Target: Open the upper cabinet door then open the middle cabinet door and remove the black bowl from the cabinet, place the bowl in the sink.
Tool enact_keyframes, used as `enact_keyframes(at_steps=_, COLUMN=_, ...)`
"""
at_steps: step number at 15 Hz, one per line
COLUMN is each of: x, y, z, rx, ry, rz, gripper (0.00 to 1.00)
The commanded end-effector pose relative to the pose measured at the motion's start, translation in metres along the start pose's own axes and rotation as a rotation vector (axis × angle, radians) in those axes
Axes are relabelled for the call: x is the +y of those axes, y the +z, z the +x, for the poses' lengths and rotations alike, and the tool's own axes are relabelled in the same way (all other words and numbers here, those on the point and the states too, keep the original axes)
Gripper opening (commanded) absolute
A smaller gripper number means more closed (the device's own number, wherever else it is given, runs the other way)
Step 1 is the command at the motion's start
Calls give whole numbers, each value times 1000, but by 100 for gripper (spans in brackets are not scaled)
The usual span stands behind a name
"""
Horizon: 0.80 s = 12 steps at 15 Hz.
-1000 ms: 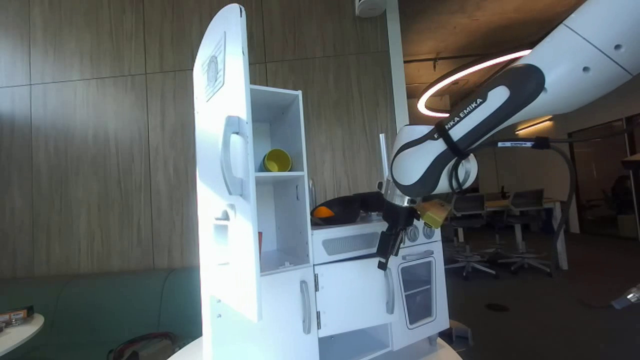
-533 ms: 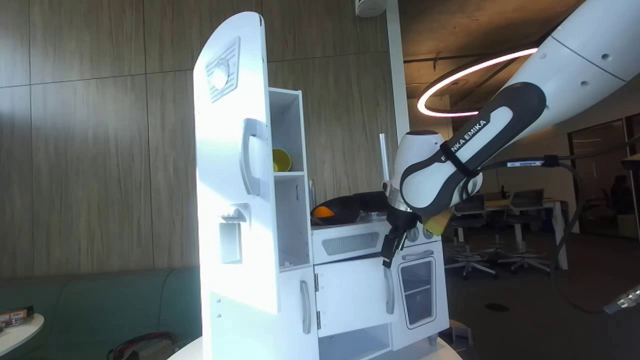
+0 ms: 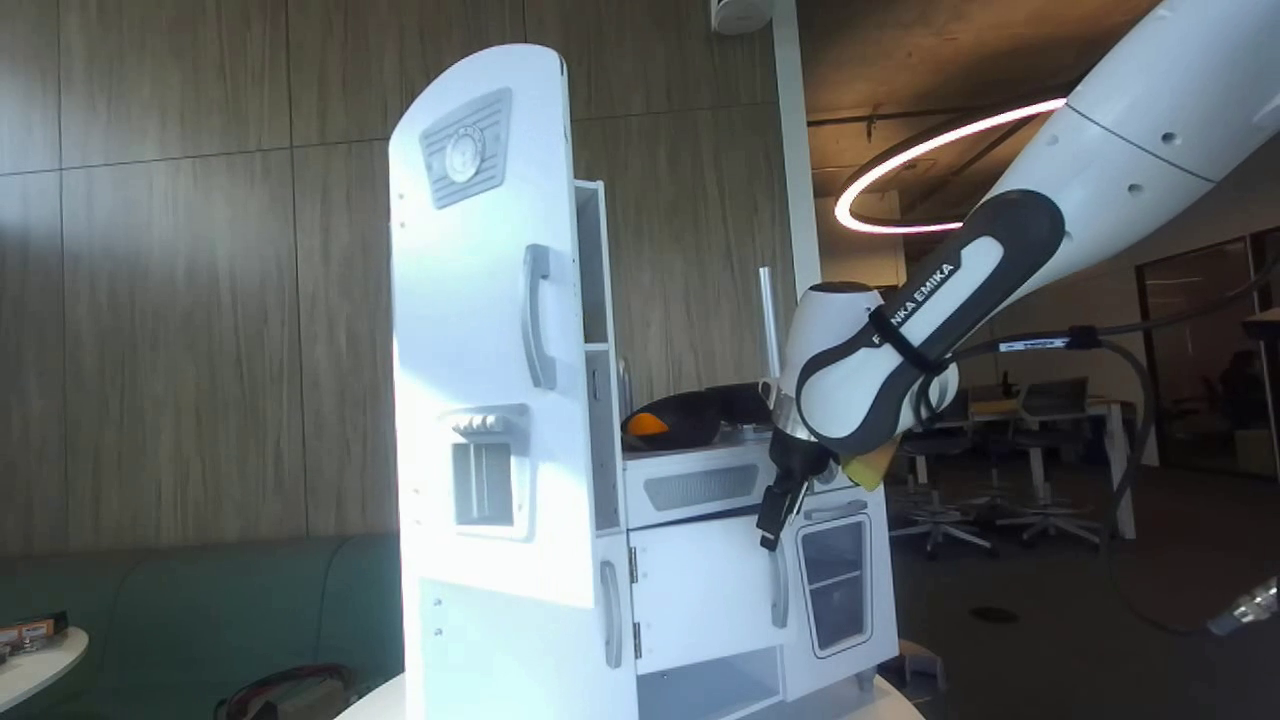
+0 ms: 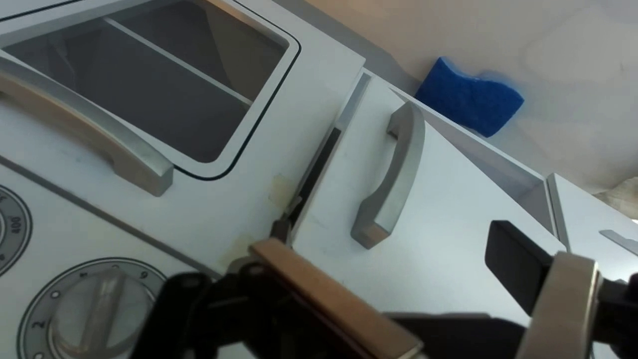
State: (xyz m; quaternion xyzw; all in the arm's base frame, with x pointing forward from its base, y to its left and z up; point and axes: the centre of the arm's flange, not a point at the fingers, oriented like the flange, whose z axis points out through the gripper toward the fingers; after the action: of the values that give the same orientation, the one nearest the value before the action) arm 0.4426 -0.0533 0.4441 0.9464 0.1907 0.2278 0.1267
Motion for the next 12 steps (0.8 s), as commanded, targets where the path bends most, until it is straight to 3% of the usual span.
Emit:
enact_keyframes(at_steps=1, x=-9, y=-9, z=-10, rx=27, ry=-42, rz=48, gripper=100)
enact_keyframes(at_steps=7, x=-36, y=-19, z=-26, rx=-49, ry=-58, rz=191, gripper=100)
enact_keyframes(at_steps=12, x=-27, y=-27, z=-24, rx=15, ry=-91, rz=25, gripper=100)
